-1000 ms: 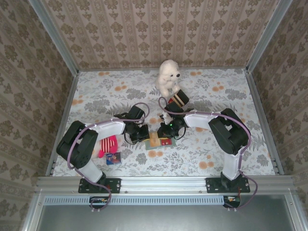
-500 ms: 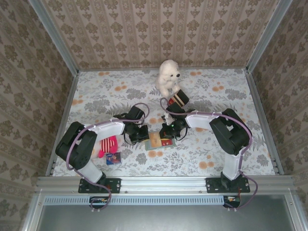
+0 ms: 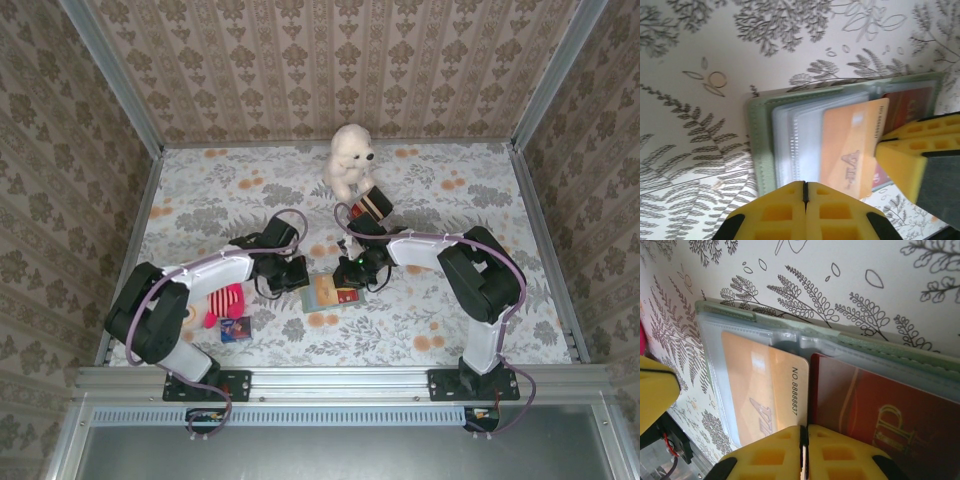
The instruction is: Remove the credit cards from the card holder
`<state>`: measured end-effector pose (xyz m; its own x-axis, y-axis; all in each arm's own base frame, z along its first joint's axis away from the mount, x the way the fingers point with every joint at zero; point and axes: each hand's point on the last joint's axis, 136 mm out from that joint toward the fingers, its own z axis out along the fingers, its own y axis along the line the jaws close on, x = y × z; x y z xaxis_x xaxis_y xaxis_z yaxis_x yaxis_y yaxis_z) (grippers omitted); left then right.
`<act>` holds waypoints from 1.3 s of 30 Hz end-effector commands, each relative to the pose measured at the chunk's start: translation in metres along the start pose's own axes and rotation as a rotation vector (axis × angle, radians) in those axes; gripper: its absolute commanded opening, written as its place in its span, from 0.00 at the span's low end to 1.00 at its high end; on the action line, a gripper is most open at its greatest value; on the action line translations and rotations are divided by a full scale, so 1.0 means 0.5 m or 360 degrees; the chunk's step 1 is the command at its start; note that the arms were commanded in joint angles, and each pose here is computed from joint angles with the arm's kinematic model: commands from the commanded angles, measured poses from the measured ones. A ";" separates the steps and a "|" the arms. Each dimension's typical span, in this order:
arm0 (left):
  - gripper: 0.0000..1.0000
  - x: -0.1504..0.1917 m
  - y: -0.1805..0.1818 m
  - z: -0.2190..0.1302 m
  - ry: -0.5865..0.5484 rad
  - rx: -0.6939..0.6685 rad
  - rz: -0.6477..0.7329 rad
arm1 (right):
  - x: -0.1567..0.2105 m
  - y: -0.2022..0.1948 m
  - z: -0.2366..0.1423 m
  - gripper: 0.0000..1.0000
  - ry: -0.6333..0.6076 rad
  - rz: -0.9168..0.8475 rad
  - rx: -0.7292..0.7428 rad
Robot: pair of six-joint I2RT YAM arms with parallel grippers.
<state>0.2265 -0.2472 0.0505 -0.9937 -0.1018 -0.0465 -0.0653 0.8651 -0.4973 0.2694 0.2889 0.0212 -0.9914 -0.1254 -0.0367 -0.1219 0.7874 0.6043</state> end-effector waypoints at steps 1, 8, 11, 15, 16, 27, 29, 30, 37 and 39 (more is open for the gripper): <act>0.00 -0.007 -0.029 0.003 -0.0007 0.0049 0.0063 | 0.016 -0.030 0.005 0.16 0.0041 0.0053 0.0080; 0.00 0.005 -0.011 0.045 0.0052 -0.0052 0.0062 | 0.017 -0.028 0.009 0.24 0.0051 0.0058 0.0060; 0.00 0.013 0.012 0.057 0.0066 -0.0101 0.0034 | 0.015 -0.027 0.011 0.25 0.0055 0.0061 0.0057; 0.00 0.028 0.035 0.064 0.0097 -0.0147 0.0016 | 0.016 -0.025 0.017 0.25 0.0069 0.0062 0.0034; 0.00 0.032 0.041 0.065 0.0103 -0.0162 0.0010 | 0.015 -0.023 0.018 0.25 0.0067 0.0057 0.0022; 0.00 0.054 0.070 0.073 0.0151 -0.0216 -0.0007 | 0.012 -0.012 0.028 0.22 0.0073 0.0061 -0.0053; 0.00 0.054 0.070 0.071 0.0149 -0.0214 -0.0009 | 0.009 -0.010 0.025 0.17 0.0068 0.0045 -0.0055; 0.00 0.053 0.068 0.070 0.0145 -0.0213 -0.0009 | 0.008 -0.009 0.022 0.15 0.0063 0.0035 -0.0057; 0.00 0.042 0.052 0.057 0.0118 -0.0196 0.0010 | 0.006 -0.013 -0.009 0.02 0.0033 -0.0011 -0.0044; 0.03 0.038 0.044 0.052 0.0109 -0.0186 0.0017 | 0.009 -0.015 -0.021 0.01 0.0023 -0.0023 -0.0044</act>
<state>0.2229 -0.2610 0.0272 -0.9976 -0.0620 -0.0321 -0.0392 0.8779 -0.4773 0.2719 0.2890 0.0222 -0.9900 -0.1379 -0.0312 -0.1255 0.7551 0.6435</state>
